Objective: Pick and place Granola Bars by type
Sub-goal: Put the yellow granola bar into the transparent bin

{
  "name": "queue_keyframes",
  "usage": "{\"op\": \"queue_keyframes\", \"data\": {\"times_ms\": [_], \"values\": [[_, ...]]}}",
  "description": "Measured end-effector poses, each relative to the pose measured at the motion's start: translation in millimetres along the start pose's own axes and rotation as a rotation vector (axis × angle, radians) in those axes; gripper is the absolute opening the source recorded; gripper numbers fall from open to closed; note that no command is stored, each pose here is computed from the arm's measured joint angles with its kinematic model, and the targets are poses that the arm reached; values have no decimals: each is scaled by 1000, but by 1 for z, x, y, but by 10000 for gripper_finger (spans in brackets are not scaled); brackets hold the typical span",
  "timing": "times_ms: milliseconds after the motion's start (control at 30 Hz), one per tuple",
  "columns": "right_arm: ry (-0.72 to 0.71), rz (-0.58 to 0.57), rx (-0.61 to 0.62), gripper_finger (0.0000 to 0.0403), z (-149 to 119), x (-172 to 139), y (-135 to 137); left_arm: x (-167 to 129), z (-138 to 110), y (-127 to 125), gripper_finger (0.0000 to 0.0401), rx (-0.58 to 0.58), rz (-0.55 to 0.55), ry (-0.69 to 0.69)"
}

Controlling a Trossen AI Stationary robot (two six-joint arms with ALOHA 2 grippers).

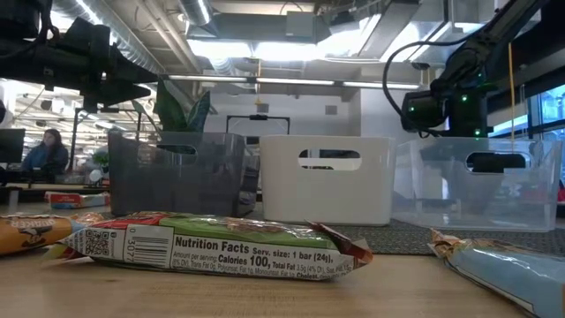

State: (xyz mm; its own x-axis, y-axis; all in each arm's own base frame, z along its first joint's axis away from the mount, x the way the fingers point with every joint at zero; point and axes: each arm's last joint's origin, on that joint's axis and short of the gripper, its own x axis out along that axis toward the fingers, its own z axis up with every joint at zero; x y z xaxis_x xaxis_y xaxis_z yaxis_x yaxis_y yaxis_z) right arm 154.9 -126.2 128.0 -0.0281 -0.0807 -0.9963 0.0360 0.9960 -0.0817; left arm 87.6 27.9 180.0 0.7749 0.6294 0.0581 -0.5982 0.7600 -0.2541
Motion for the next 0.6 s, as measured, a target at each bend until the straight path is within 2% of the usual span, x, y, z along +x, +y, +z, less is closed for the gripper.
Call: {"op": "queue_keyframes", "data": {"times_ms": [300,600], "values": [[5,14,1,125,-1,0,1,0,0,0,229,0,0,0],[24,-10,5,116,3,-10,-4,0,0,0,229,0,0,0]]}}
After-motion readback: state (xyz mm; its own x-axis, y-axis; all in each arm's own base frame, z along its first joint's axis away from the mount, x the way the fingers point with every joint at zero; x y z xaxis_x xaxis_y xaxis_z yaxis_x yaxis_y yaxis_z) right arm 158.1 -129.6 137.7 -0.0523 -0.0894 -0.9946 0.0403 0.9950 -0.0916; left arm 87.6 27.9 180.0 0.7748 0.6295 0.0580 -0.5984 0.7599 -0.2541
